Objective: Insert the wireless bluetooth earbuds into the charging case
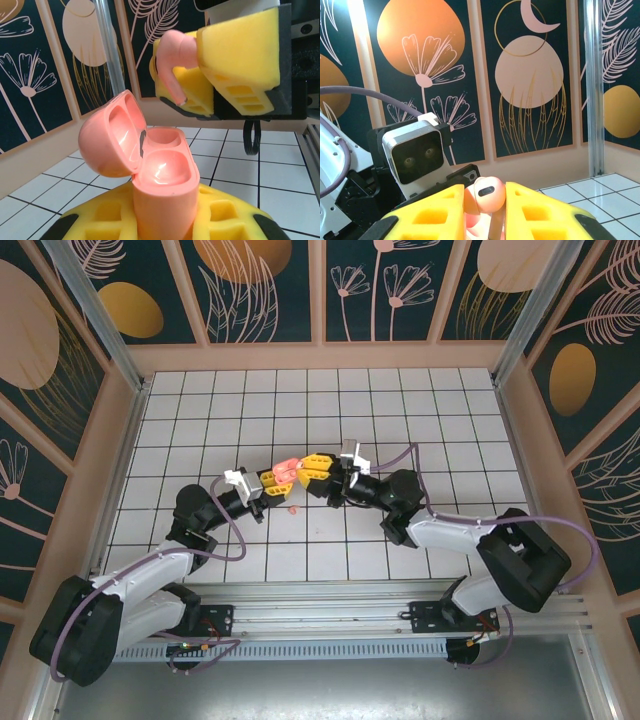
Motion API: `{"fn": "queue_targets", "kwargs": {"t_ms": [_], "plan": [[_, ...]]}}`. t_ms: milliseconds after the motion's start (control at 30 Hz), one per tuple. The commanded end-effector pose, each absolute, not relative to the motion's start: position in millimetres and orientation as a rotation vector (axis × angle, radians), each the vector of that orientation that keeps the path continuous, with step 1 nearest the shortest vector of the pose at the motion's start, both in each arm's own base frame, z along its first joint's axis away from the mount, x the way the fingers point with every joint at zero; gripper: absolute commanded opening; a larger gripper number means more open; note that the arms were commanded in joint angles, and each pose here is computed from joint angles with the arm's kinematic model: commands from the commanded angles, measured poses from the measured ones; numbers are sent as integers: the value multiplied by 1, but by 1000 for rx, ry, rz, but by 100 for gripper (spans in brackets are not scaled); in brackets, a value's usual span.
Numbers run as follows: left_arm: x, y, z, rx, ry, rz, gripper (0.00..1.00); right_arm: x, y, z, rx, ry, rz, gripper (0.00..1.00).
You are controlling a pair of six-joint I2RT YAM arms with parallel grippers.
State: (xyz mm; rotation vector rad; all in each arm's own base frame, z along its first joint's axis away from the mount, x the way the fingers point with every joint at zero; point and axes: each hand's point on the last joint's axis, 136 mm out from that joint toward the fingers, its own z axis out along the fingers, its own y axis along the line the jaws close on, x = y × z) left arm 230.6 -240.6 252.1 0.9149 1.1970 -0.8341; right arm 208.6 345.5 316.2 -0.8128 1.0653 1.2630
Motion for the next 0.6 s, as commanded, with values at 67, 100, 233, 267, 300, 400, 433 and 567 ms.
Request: {"fn": "queue_targets", "kwargs": {"t_ms": [67,100,233,267,300,400,433,567], "plan": [[229,-240,281,892,1116,-825,8,201,343,325,-792,1004,1284,22],[229,-240,281,892,1115,-827,8,202,343,324,-789,1007,1276,22],[228,-240,286,885,1105,-836,9,207,343,320,-771,1023,1243,22],[228,-240,287,883,1102,-837,9,209,343,318,-763,1028,1233,22],[227,-240,288,883,1099,-839,9,210,343,317,-759,1032,1228,22],[226,-240,290,886,1091,-845,9,213,343,316,-744,1036,1212,22],[226,-241,290,888,1092,-849,9,214,343,317,-738,1034,1206,22],[225,-242,289,896,1095,-854,9,218,342,320,-716,1019,1185,22]]}}
